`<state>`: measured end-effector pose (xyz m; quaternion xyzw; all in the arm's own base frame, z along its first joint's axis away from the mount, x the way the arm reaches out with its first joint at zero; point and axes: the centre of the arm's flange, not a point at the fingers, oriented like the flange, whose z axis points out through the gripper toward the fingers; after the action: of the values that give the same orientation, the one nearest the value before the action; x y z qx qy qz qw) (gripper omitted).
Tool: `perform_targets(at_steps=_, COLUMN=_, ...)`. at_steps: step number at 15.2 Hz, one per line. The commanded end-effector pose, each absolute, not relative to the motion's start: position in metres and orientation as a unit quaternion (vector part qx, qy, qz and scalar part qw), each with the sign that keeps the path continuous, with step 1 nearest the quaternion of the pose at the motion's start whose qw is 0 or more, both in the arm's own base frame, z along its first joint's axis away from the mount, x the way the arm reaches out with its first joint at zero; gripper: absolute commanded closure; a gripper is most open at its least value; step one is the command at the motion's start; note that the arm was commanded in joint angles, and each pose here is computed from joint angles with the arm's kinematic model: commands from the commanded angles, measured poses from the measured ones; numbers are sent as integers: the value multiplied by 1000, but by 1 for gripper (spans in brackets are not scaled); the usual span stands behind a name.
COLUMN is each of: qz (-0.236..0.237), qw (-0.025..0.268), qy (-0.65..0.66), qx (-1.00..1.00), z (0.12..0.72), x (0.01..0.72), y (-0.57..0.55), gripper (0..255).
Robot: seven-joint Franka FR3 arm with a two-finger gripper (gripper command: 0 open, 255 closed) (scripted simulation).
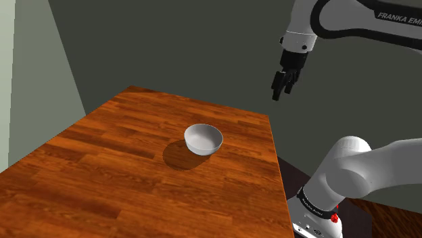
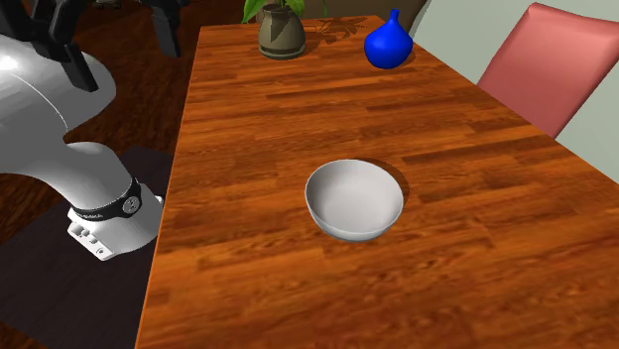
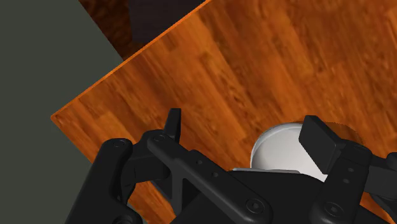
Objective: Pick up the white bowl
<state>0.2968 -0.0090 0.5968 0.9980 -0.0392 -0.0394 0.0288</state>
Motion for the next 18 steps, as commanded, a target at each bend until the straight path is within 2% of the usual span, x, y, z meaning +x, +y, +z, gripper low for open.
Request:
perform_targets(at_steps=1, qz=-39, qw=29, qy=-39, qx=998, z=597, x=297, y=-9, gripper=0)
perform_targets(at_steps=18, qz=-29, qw=-54, qy=-19, qx=998, z=427, x=434, y=6, gripper=0)
